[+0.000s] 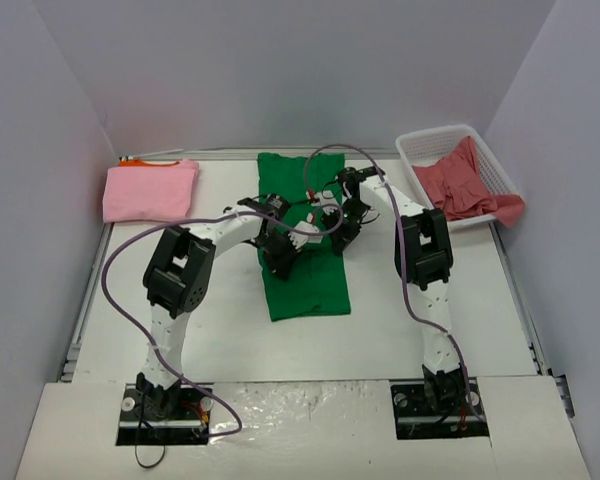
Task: Fold and stack the t-shirts
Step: Rotate the tshirt 90 degrees, then grab the bottom of the folded rectangular tshirt with both arms
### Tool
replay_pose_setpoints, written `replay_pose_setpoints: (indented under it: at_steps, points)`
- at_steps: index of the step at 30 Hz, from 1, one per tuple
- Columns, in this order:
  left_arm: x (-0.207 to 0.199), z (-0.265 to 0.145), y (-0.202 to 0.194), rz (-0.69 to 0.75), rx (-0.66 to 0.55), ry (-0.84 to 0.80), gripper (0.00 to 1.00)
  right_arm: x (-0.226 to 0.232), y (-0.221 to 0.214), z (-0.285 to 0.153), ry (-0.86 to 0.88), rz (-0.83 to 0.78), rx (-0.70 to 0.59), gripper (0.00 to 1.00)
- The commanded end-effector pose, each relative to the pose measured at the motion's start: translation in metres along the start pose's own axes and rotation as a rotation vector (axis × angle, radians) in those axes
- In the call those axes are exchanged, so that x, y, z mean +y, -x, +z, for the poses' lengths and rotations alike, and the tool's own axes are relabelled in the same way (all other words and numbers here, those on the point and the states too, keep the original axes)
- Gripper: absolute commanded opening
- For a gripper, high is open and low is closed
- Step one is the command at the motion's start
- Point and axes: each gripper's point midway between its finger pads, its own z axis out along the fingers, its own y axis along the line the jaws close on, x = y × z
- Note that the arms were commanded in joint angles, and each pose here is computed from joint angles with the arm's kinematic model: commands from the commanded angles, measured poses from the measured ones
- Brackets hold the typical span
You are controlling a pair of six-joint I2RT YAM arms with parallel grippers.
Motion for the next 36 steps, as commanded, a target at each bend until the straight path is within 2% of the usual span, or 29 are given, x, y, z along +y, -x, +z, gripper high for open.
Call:
replay_pose_setpoints:
  at_steps: [1, 8, 12, 17, 19, 22, 24, 27, 28, 29, 36]
  points:
    - [0.027, -0.008, -0.007, 0.009, 0.031, 0.072, 0.02, -0.01, -0.009, 0.0, -0.032, -0.012, 0.056, 0.0]
    - [0.05, -0.02, -0.009, -0.003, 0.04, 0.111, 0.02, -0.008, -0.005, -0.006, -0.034, -0.018, 0.05, 0.0]
    - [0.041, -0.031, -0.002, 0.005, 0.02, 0.083, 0.02, -0.001, -0.005, -0.014, -0.033, -0.03, 0.051, 0.0]
    - [-0.003, -0.067, 0.009, 0.046, -0.046, 0.02, 0.03, 0.016, -0.001, -0.043, -0.051, -0.061, 0.029, 0.0]
    - [-0.027, -0.079, 0.01, 0.083, -0.059, -0.016, 0.02, 0.026, -0.003, -0.056, -0.041, -0.068, 0.029, 0.04]
    - [-0.063, -0.11, 0.012, 0.188, -0.077, 0.001, 0.15, 0.041, -0.004, -0.081, -0.047, -0.084, 0.001, 0.1]
    - [-0.072, -0.125, 0.002, 0.263, -0.068, 0.084, 0.2, 0.05, -0.008, -0.099, -0.074, -0.098, -0.022, 0.14]
    - [-0.07, -0.117, -0.029, 0.366, 0.038, 0.257, 0.28, 0.05, -0.019, -0.114, -0.126, -0.082, -0.049, 0.19]
    - [-0.076, -0.111, -0.027, 0.429, 0.04, 0.297, 0.31, 0.05, -0.021, -0.126, -0.162, -0.077, -0.074, 0.22]
    - [-0.07, -0.097, -0.057, 0.433, 0.135, 0.323, 0.32, 0.045, -0.031, -0.12, -0.168, -0.043, -0.073, 0.22]
    - [-0.049, -0.049, -0.107, 0.489, 0.242, 0.438, 0.36, 0.02, -0.075, -0.131, -0.24, 0.063, -0.112, 0.24]
